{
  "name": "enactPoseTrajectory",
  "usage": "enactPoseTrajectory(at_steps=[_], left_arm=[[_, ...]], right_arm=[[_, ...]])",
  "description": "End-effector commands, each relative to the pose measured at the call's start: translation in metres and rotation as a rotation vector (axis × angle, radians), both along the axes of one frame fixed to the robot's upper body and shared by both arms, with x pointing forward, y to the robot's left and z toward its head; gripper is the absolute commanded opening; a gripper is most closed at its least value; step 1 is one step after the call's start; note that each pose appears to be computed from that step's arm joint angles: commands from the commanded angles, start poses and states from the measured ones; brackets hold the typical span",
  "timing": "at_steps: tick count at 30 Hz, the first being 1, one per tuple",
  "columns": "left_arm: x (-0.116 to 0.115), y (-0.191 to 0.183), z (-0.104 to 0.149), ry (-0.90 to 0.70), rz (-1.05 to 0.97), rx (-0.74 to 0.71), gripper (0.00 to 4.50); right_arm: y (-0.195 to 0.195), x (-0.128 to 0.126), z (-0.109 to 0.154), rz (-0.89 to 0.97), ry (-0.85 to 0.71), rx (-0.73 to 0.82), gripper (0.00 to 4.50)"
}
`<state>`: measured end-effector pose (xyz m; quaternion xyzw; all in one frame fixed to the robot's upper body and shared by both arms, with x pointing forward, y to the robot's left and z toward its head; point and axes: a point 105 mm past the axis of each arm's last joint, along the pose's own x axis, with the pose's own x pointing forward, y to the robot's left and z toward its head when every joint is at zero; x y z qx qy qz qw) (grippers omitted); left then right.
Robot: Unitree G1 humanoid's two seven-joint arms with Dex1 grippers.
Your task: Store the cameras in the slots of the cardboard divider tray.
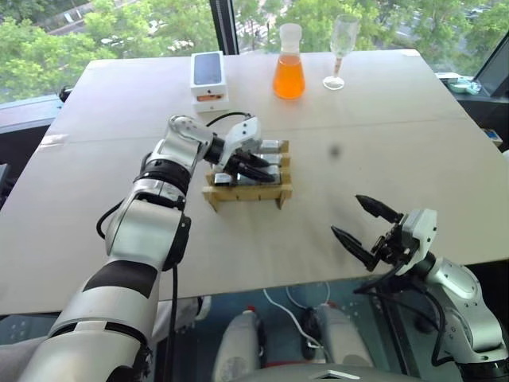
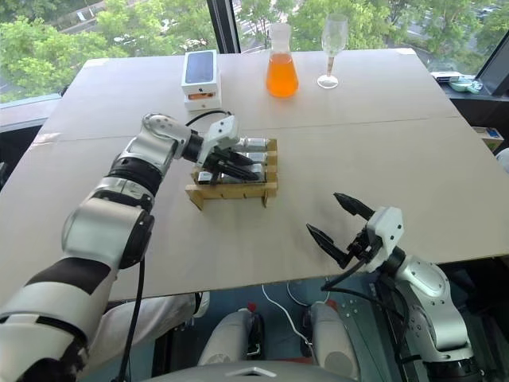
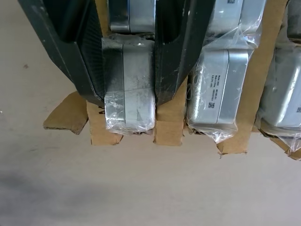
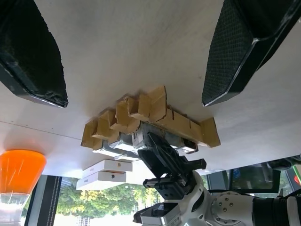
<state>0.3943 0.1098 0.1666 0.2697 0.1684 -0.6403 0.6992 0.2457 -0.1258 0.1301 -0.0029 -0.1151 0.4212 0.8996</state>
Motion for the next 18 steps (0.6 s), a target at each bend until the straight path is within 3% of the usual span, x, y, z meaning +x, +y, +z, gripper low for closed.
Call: enactPoseTrajectory(at_steps=[1,2,6,14,18], left_arm=[[0.0,-0.008,0.015,-0.061,-0.045,-0.029,1.82],[0.0,-0.01,0.018,-0.073,-0.055,-0.038,2.05],[-0.003,-0.012,0.04,-0.113,-0.092,-0.106,3.81],[-0.031,0.013,0.087,-0.186,-0.062,-0.364,3.81],[-0.063,0.04,0.072,-0.192,0.153,-0.531,3.81]], right_arm=[[-0.002,-0.001,0.011,-0.012,-0.054,0.009,4.5],[-0.003,-0.002,0.01,-0.012,-0.053,0.009,4.5],[-0.004,-0.003,0.008,-0.009,-0.042,0.001,4.5],[-0.017,-0.004,0.007,-0.025,-0.025,-0.023,4.5],[-0.031,0.0,0.0,-0.062,0.004,-0.045,4.5]])
